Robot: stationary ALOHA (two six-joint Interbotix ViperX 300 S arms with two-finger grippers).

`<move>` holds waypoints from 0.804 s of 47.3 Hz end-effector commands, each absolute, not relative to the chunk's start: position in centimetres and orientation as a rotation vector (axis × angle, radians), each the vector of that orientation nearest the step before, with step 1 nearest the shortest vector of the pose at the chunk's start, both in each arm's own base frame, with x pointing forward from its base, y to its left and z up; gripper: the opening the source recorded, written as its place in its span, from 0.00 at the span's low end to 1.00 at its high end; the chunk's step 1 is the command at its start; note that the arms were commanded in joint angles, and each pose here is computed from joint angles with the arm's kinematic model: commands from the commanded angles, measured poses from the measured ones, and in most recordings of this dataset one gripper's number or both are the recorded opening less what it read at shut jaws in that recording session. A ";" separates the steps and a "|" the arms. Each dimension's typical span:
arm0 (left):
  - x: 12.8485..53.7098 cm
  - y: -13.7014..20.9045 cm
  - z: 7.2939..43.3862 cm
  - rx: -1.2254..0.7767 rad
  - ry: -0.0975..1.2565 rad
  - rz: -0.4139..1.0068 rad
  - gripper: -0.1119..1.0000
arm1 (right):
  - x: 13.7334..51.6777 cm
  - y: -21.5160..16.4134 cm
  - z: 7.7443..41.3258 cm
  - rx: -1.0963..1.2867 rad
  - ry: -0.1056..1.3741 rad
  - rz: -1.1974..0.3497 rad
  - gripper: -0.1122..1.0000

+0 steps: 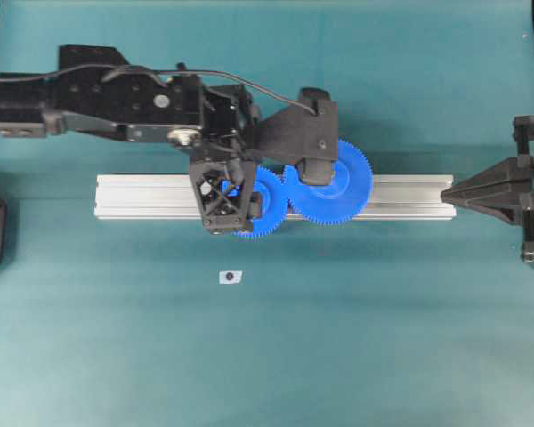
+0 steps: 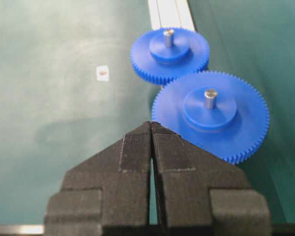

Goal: Find the location of the shaft and insert the small gear.

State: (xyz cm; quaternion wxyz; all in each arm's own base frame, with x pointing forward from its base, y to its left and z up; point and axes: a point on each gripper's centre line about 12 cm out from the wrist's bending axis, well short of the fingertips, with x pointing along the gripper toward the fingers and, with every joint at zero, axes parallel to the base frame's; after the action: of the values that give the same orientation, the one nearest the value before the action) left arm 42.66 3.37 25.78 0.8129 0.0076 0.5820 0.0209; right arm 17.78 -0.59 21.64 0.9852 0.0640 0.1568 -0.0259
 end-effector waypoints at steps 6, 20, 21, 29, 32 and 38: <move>41.8 2.7 28.6 0.025 1.143 0.042 0.84 | 18.0 -0.6 22.1 0.141 0.302 -0.055 0.08; 41.1 2.3 29.2 0.027 1.092 0.036 0.84 | 18.0 -0.6 22.1 0.141 0.302 -0.055 0.08; 41.1 2.3 29.1 0.030 1.089 0.037 0.84 | 18.0 -0.6 22.1 0.141 0.302 -0.055 0.08; 40.6 2.2 29.2 0.028 1.057 0.036 0.84 | 18.0 -0.6 22.1 0.141 0.302 -0.055 0.08; 40.4 2.2 29.4 0.027 1.047 0.039 0.84 | 18.0 -0.6 22.0 0.141 0.304 -0.055 0.08; 39.8 2.2 29.6 0.008 1.028 0.048 0.84 | 18.0 -0.6 22.1 0.141 0.302 -0.055 0.08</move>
State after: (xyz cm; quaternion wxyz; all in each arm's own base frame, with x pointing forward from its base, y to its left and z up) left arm 40.40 2.38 27.55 0.8541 0.0045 0.5196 0.0218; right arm 17.77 -0.59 21.66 0.9853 0.0648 0.1560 -0.0259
